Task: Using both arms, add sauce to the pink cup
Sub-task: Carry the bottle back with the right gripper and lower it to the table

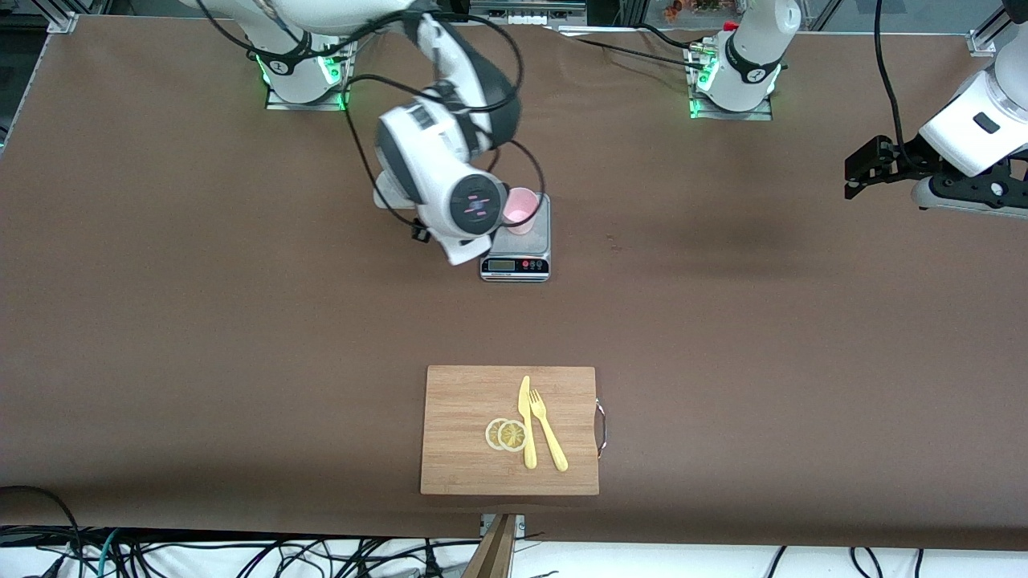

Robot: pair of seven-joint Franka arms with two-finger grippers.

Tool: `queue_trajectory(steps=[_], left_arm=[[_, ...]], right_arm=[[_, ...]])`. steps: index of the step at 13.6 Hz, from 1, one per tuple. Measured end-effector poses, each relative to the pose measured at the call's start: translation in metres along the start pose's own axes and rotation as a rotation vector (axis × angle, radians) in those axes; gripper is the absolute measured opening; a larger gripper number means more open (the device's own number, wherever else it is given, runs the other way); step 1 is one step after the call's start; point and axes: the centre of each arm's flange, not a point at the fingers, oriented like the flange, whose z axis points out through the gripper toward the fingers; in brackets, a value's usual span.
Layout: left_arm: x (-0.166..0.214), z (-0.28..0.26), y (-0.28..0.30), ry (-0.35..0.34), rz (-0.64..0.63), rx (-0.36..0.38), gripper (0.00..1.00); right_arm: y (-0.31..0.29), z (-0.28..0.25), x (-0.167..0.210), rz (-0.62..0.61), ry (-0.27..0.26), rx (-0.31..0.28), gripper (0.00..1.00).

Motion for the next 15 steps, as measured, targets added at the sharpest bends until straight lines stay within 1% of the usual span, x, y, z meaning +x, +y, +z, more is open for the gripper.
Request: queue_trajectory(steps=[4,8,11,12,15], left_arm=[[0.001,0.003,-0.003,-0.006,-0.005,-0.001,1.00],[0.001,0.003,-0.004,-0.007,-0.006,-0.002,1.00],[0.001,0.003,-0.004,-0.008,-0.006,-0.002,1.00],[0.001,0.003,-0.004,-0.008,-0.006,-0.002,1.00],[0.001,0.003,-0.004,-0.008,-0.006,-0.002,1.00]], right_arm=[[0.041,-0.012,-0.080,-0.066,0.184,0.095,0.35],[0.076,-0.003,-0.152,-0.136,0.326,0.151,0.35],[0.096,0.009,-0.197,-0.202,0.437,0.160,0.35],[0.102,0.015,-0.208,-0.225,0.466,0.160,0.35],[0.117,0.034,-0.231,-0.316,0.550,0.171,0.35]])
